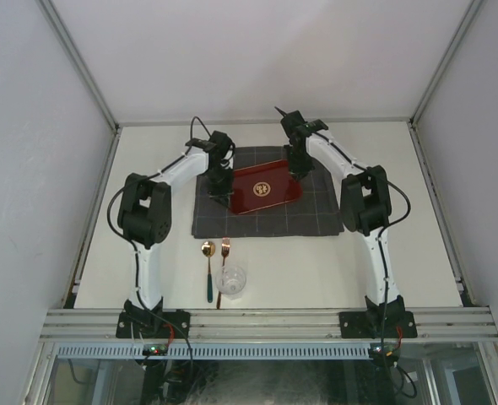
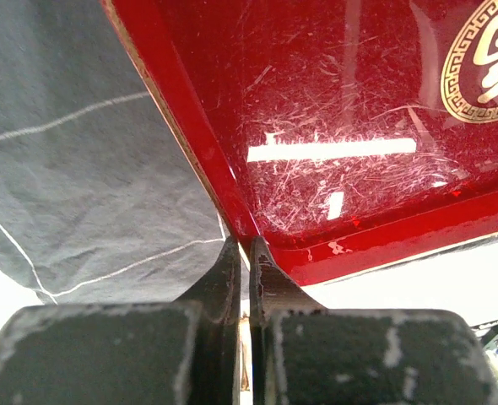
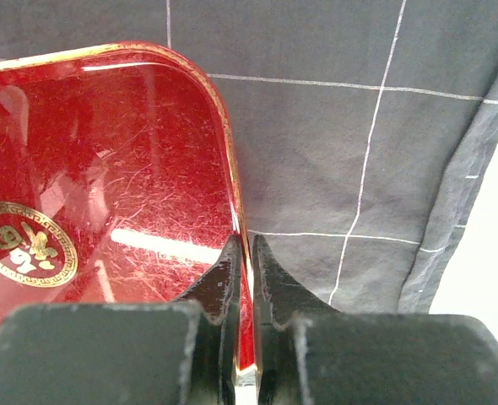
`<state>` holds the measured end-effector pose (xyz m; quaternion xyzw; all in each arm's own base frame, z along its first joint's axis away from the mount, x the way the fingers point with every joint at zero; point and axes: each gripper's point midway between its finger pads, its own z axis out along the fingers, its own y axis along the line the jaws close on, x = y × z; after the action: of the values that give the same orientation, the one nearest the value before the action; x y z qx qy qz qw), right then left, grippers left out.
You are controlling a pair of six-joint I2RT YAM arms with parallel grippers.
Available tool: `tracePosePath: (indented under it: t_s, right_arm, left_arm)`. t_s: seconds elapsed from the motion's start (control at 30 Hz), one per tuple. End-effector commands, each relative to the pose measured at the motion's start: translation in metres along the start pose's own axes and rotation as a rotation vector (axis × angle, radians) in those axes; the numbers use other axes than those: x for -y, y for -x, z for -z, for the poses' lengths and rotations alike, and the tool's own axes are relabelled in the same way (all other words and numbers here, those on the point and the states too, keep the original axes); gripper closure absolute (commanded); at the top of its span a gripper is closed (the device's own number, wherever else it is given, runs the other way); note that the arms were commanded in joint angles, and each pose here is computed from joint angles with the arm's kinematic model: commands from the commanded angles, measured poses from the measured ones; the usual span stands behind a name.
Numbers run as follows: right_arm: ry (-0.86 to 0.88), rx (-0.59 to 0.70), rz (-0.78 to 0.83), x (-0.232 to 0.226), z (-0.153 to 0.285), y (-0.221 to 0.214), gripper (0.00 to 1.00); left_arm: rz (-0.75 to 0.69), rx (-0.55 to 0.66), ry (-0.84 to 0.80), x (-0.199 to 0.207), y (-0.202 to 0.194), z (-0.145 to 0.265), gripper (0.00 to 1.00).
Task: Set the dinner table for one person
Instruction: Place the plate on the napkin.
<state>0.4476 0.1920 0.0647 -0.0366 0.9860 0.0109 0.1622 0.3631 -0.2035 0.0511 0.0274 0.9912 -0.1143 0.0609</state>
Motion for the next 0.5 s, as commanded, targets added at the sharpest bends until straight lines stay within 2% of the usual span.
tracePosePath:
  t_s: [0.0, 0.47]
  right_arm:
    - [0.037, 0.096, -0.019, -0.012, 0.003, 0.029, 1.00]
    - [0.032, 0.071, -0.027, -0.010, -0.007, 0.024, 1.00]
  left_arm:
    - [-0.073, 0.026, -0.093, 0.034, -0.016, 0.024, 1.00]
    - [-0.052, -0.001, -0.110, 0.031, -0.046, 0.009, 1.00]
